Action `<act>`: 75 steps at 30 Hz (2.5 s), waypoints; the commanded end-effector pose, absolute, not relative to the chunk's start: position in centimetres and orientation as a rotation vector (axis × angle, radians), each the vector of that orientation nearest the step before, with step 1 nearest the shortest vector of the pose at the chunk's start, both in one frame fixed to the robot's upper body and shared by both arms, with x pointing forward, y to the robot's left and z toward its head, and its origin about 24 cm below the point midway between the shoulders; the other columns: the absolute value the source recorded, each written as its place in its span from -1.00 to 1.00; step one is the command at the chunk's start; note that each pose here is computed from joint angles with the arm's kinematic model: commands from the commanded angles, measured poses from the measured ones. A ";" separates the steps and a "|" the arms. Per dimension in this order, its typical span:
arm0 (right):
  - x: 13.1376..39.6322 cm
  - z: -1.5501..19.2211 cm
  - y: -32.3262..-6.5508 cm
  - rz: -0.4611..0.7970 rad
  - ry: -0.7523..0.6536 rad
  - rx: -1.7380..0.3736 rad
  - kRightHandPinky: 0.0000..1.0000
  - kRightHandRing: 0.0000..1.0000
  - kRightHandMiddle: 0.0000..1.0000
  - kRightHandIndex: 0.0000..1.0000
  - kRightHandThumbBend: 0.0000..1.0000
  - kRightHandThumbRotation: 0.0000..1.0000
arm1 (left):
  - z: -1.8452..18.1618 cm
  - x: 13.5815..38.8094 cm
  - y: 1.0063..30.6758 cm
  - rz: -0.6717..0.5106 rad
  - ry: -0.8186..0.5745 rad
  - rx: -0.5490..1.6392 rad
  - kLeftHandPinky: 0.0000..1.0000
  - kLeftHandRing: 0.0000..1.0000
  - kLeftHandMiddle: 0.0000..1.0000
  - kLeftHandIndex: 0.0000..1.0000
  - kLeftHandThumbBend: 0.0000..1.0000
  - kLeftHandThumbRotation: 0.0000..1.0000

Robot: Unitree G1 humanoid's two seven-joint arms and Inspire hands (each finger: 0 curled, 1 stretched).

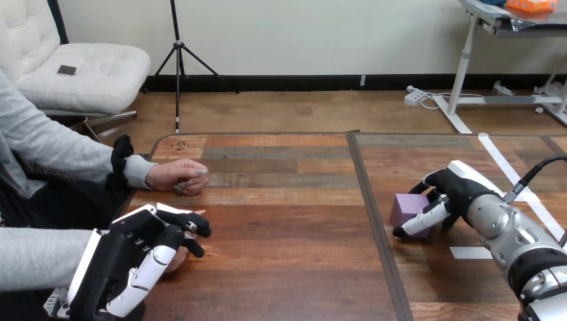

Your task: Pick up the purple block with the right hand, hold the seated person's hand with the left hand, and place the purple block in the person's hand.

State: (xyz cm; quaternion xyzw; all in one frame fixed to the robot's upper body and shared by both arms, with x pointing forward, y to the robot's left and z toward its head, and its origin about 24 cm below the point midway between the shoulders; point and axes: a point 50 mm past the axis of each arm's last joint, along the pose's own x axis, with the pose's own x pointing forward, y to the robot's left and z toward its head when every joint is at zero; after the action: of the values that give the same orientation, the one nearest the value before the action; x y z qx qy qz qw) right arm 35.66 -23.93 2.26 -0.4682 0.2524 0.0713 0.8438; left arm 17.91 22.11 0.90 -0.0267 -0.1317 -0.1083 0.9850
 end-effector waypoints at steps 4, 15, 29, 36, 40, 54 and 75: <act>36.1 2.8 -23.4 0.142 0.480 -0.993 -0.01 0.09 0.19 0.19 0.92 -1.00 | 2.9 19.3 22.5 -0.252 -0.342 -0.030 -0.21 0.16 0.14 -0.07 -0.24 -0.56; 36.0 2.7 -23.4 0.103 0.433 -1.006 -0.19 -0.05 0.04 0.01 0.81 -1.00 | 3.1 19.3 22.6 -0.238 -0.364 -0.007 -0.27 0.08 0.08 -0.10 -0.88 -0.97; 36.0 2.9 -23.4 0.084 0.388 -0.989 -0.28 -0.15 -0.07 -0.09 0.63 -1.00 | 3.1 19.3 22.3 -0.253 -0.343 -0.037 -0.30 0.06 0.07 -0.12 -1.00 -1.00; 35.9 2.9 -23.4 0.077 0.372 -0.987 -0.26 -0.13 -0.05 -0.09 0.64 -1.00 | 3.1 19.3 22.2 -0.251 -0.342 -0.044 -0.31 0.08 0.08 -0.12 -1.00 -1.00; 36.0 3.0 -23.4 0.077 0.371 -0.996 -0.27 -0.14 -0.06 -0.09 0.64 -1.00 | 3.1 19.2 22.3 -0.248 -0.338 -0.047 -0.31 0.09 0.08 -0.12 -1.00 -1.00; 36.1 3.2 -23.3 0.084 0.365 -1.000 -0.27 -0.15 -0.06 -0.08 0.65 -1.00 | 3.2 19.2 22.3 -0.243 -0.348 -0.034 -0.33 0.07 0.08 -0.10 -1.00 -1.00; 36.3 3.7 -23.1 0.074 0.292 -0.941 -0.25 -0.13 -0.06 -0.08 0.64 -1.00 | 3.4 19.2 22.4 -0.220 -0.355 0.008 -0.31 0.03 0.05 -0.11 -0.68 -1.00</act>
State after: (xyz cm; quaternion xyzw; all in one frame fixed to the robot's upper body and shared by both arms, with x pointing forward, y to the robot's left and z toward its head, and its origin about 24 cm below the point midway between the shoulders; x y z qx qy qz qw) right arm 34.87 -23.79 1.40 -0.4635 0.2013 0.0539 0.8613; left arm 18.07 22.40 1.46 -0.0197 -0.1252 -0.0996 0.9869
